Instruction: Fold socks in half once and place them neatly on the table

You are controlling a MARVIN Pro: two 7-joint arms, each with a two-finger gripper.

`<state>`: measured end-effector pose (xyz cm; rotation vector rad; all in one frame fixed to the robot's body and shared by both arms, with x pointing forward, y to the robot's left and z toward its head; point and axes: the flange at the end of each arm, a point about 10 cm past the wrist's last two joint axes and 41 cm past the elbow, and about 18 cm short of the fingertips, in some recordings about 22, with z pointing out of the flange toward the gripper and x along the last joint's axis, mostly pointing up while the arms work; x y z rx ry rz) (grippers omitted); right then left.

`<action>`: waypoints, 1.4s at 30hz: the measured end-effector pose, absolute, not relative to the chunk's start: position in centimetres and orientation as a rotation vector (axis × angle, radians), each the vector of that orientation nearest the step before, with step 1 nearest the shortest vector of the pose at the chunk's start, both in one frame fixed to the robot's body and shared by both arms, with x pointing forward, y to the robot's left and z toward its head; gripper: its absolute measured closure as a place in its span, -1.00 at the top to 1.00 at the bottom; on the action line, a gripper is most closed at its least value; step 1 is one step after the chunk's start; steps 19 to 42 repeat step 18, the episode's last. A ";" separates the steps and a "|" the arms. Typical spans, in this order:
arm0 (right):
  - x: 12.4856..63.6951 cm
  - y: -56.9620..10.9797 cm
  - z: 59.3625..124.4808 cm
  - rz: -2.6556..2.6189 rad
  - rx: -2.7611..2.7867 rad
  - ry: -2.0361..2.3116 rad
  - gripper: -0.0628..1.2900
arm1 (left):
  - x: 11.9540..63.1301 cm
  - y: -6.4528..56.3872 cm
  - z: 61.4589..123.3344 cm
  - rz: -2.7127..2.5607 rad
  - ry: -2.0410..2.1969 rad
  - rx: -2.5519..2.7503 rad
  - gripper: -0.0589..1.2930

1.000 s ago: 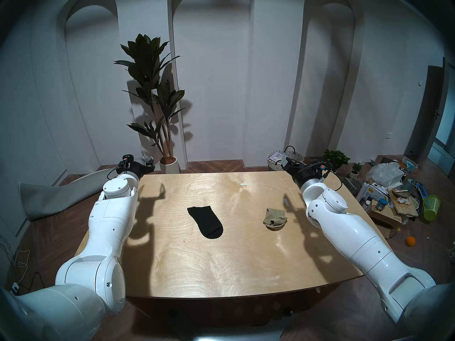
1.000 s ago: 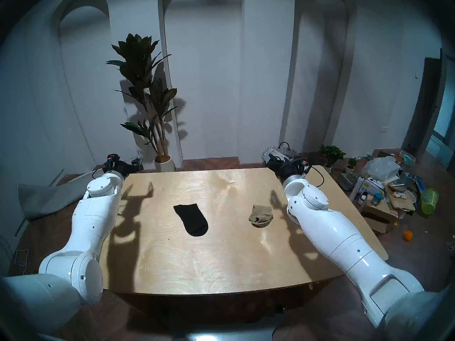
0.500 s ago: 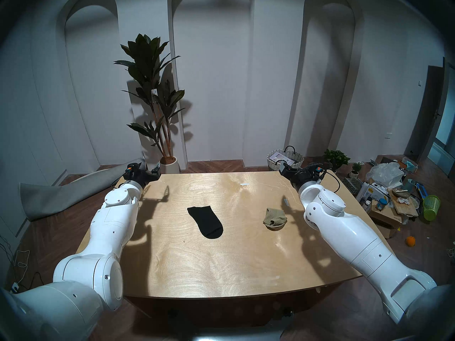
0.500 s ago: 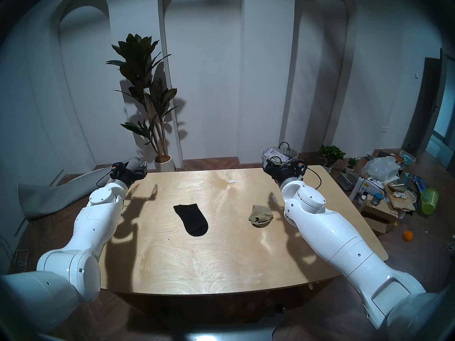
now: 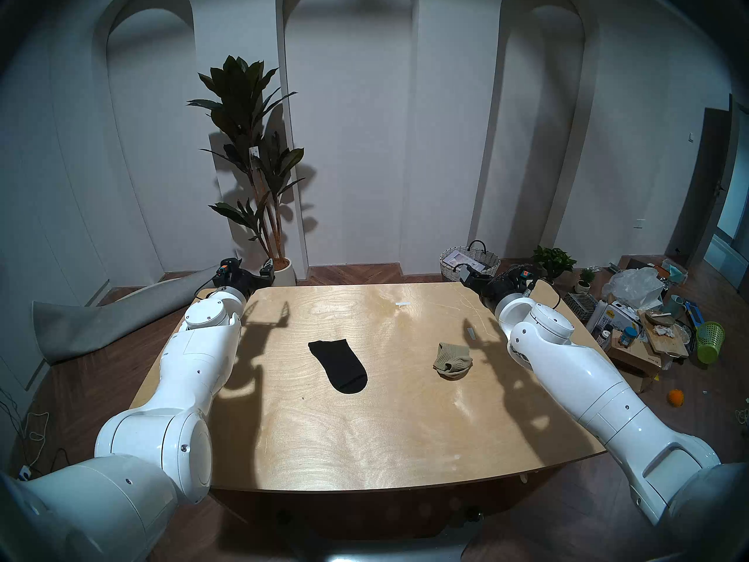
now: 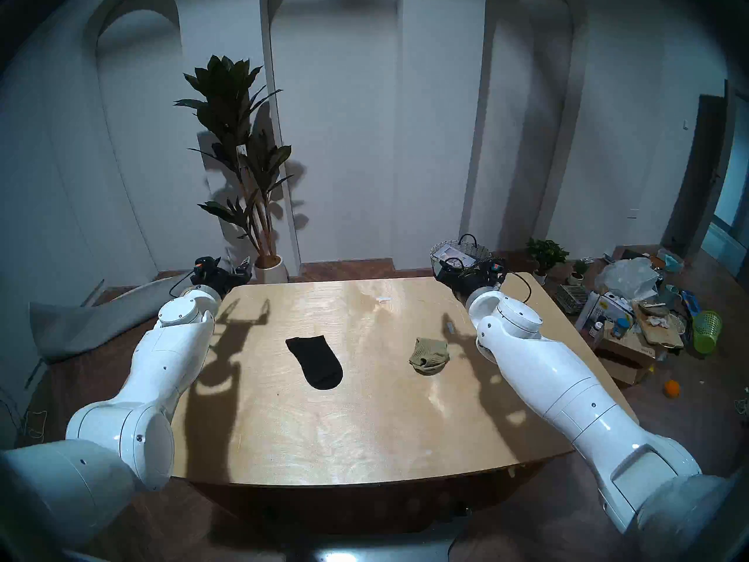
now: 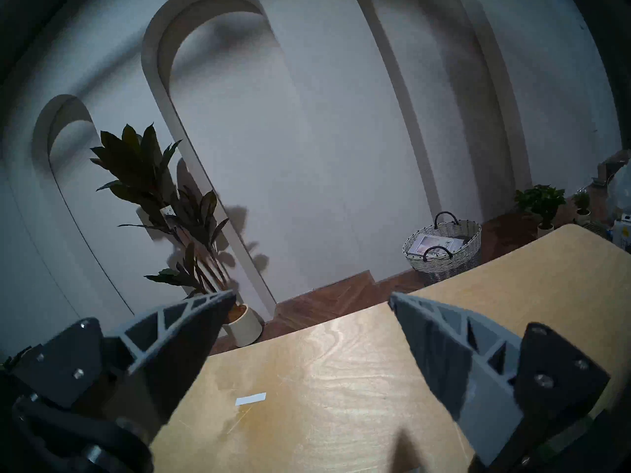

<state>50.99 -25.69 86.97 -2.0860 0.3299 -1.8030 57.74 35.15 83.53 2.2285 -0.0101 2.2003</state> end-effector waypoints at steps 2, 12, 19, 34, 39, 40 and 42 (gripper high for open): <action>51.1 -25.6 87.0 -1.796 -2.075 0.333 0.87 | 57.8 35.1 83.5 2.195 -0.009 2.238 0.91; 51.4 -25.1 87.6 -1.783 -2.031 0.329 0.87 | 57.8 35.3 83.5 2.192 -0.004 2.258 0.91; 51.5 -25.0 87.7 -1.780 -2.022 0.328 0.87 | 57.8 35.4 83.6 2.199 0.000 2.257 0.91; 51.5 -25.0 87.7 -1.780 -2.022 0.328 0.87 | 57.8 35.4 83.6 2.199 0.000 2.257 0.91; 51.5 -25.0 87.7 -1.780 -2.022 0.328 0.87 | 57.8 35.4 83.6 2.199 0.000 2.257 0.91; 51.5 -25.0 87.7 -1.780 -2.022 0.328 0.87 | 57.8 35.4 83.6 2.199 0.000 2.257 0.91; 51.5 -25.0 87.7 -1.780 -2.022 0.328 0.87 | 57.8 35.4 83.6 2.199 0.000 2.257 0.91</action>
